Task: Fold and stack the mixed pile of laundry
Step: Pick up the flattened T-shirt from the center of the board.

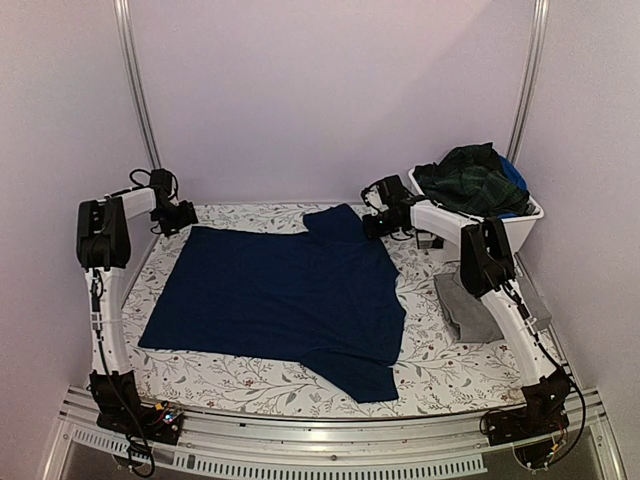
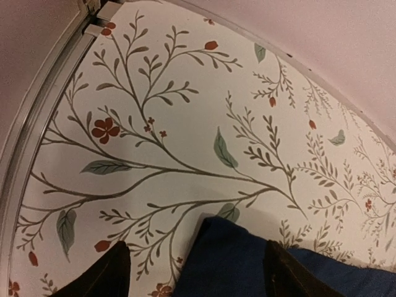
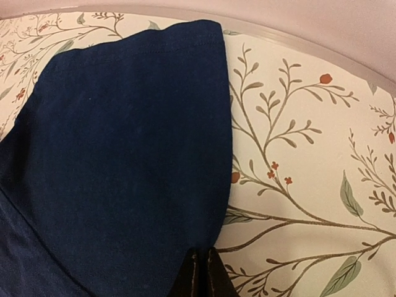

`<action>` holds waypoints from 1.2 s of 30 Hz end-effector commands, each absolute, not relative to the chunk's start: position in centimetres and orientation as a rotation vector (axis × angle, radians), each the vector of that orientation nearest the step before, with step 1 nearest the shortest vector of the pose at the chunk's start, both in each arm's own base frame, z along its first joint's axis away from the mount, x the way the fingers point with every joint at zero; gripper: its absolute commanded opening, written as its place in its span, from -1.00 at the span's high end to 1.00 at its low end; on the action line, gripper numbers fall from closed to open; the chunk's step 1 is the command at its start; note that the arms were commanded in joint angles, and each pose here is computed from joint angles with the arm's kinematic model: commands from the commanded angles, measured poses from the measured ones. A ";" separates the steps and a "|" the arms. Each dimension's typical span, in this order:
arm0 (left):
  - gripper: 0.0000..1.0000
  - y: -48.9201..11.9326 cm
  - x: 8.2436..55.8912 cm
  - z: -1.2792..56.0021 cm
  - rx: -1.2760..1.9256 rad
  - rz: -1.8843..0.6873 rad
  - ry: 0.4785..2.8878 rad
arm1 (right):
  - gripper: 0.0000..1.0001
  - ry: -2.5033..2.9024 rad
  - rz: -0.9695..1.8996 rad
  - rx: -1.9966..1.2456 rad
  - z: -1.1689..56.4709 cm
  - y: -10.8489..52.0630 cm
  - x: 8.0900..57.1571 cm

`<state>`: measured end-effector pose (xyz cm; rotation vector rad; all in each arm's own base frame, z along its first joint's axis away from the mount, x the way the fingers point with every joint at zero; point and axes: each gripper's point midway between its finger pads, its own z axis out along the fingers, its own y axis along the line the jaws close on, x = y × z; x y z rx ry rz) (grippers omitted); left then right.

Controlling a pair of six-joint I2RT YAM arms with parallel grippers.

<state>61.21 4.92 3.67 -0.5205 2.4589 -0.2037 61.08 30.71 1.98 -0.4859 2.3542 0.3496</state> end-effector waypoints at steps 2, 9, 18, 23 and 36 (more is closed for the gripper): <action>-0.47 6.7 61.6 3.4 -0.486 -0.215 2.445 | 1.00 2.417 0.379 -0.500 -0.2 30.6 59.9; -0.40 6.0 62.8 1.9 -0.427 -0.263 2.468 | 1.00 2.408 0.351 -0.484 0.2 30.2 60.3; -0.18 4.2 63.5 0.4 -0.391 -0.415 2.467 | 1.00 2.406 0.353 -0.476 0.1 30.1 60.2; 0.17 3.1 64.2 0.9 -0.373 -0.502 2.456 | 1.00 2.397 0.348 -0.466 0.6 29.9 60.4; 0.93 2.1 64.0 1.4 -0.349 -0.574 2.440 | 1.00 2.364 0.356 -0.448 2.8 29.4 60.8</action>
